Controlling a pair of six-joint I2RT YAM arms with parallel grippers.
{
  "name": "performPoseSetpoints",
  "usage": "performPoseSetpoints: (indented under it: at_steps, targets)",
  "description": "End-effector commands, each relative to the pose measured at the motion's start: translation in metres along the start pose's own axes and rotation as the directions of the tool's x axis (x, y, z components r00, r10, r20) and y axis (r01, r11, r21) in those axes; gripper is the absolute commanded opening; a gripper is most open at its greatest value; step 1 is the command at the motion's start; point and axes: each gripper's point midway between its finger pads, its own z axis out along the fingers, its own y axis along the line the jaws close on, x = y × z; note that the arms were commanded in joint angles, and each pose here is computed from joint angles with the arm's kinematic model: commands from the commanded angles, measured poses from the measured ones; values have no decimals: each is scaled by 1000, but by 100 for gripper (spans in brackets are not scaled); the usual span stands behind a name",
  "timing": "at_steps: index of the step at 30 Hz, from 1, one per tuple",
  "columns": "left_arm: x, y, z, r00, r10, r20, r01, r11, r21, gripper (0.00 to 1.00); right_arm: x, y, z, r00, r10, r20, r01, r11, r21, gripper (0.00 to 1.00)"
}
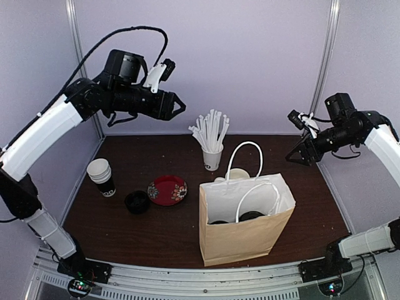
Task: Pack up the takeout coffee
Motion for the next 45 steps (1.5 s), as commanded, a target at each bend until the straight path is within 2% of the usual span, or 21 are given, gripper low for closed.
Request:
performPoseSetpoints:
  at_steps: [1, 8, 11, 14, 21, 31, 42, 45]
  targets:
    - [50, 62, 54, 987, -69, -143, 50, 990, -133, 55, -2, -2, -5, 1000, -16, 22, 16, 1000, 25, 71]
    - [73, 93, 115, 962, -202, -184, 190, 978, -81, 51, -1, -1, -5, 999, -16, 29, 15, 999, 30, 71]
    - [88, 105, 138, 952, -211, -224, 194, 976, -99, 64, 0, -2, -5, 1000, -16, 26, 15, 999, 33, 71]
    - [98, 113, 159, 945, -223, -241, 209, 974, -82, 64, 1, -2, -4, 1000, -15, 25, 14, 999, 33, 71]
    - [103, 120, 184, 937, -260, -233, 259, 965, -35, 50, 3, -5, 1, 1000, -11, 14, 10, 999, 31, 71]
    - [100, 114, 197, 930, -291, -223, 307, 951, 44, 33, 4, -9, 6, 1000, -5, -2, 5, 999, 32, 71]
    - [100, 110, 197, 923, -301, -238, 323, 945, 59, 0, 5, -11, 8, 1000, -2, -12, 3, 999, 32, 70]
    - [89, 105, 186, 926, -302, -225, 325, 943, 73, 0, 4, -11, 8, 1000, -2, -10, 3, 999, 34, 70]
